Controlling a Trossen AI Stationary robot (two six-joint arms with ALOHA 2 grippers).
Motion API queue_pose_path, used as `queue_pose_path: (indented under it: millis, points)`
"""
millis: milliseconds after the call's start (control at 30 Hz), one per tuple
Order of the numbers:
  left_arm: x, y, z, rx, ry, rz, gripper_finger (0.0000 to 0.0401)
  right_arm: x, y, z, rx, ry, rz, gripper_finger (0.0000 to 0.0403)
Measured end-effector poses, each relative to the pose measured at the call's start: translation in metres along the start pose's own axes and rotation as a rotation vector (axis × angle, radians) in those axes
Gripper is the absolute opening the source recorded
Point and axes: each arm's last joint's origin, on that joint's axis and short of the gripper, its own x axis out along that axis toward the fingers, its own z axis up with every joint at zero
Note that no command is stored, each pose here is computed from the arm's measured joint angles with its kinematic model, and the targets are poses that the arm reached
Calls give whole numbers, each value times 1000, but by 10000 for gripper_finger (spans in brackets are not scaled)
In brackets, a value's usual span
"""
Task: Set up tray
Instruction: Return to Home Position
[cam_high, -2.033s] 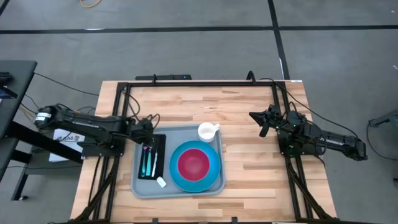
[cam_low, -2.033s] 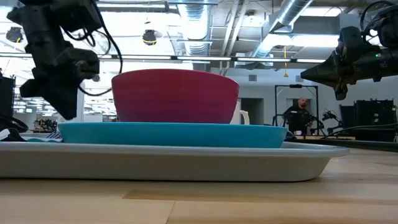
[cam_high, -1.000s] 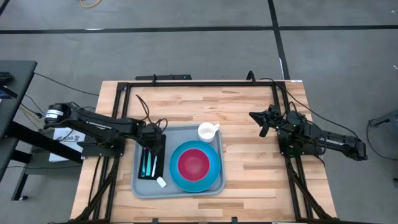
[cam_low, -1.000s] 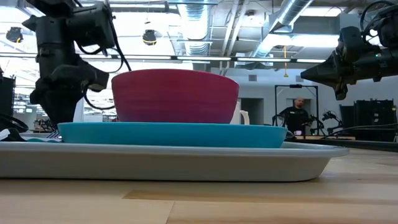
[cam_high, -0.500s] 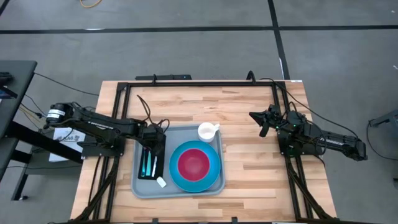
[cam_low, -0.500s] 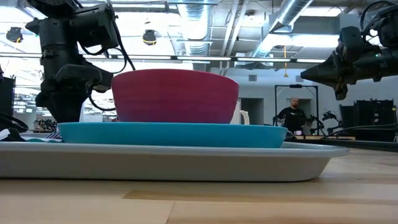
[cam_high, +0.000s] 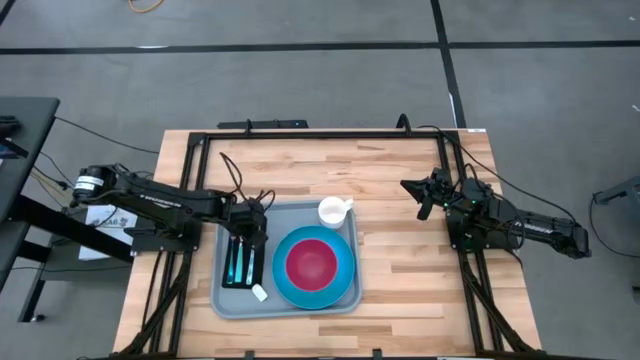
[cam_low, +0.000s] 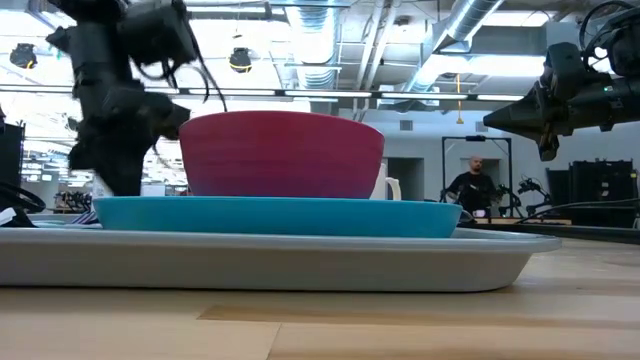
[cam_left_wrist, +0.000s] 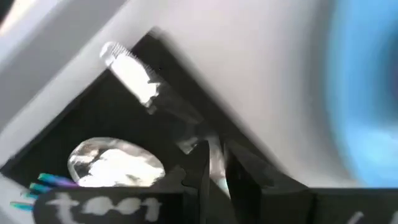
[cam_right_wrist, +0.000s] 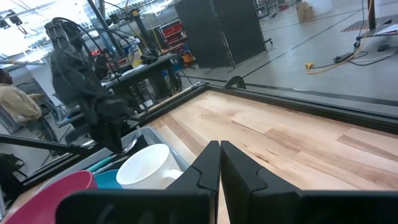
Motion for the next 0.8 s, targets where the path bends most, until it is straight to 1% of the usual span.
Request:
queue_pose_path:
  millis: [100, 167, 233, 300, 400, 467, 533, 633, 700, 800]
  points:
    - [-19, -10, 8, 32, -70, -74, 36, 0, 0, 0, 0, 0, 0, 5]
    - [-37, -14, 10, 82, -150, -119, 36, 0, 0, 0, 0, 1, 0, 5]
    - [-58, -15, 10, 147, -277, -182, 36, 0, 0, 0, 0, 1, 0, 5]
    - [-82, -14, 9, 183, -419, -267, 36, 0, 0, 0, 0, 2, 0, 5]
    - [-114, -7, 4, 220, -637, -434, 36, 0, 0, 0, 0, 2, 0, 5]
    - [-126, 2, -3, 235, -768, -549, 36, 0, 0, 0, 0, 2, 0, 5]
    - [-130, 12, -13, 256, -854, -646, 36, 0, 0, 0, 0, 2, 0, 5]
    - [-126, 26, -26, 294, -926, -766, 36, 0, 0, 0, 0, 2, 0, 5]
    - [-121, 34, -33, 325, -968, -822, 36, 0, 0, 0, 0, 2, 0, 5]
    - [-117, 44, -42, 365, -1045, -879, 36, 0, 0, 0, 0, 2, 0, 5]
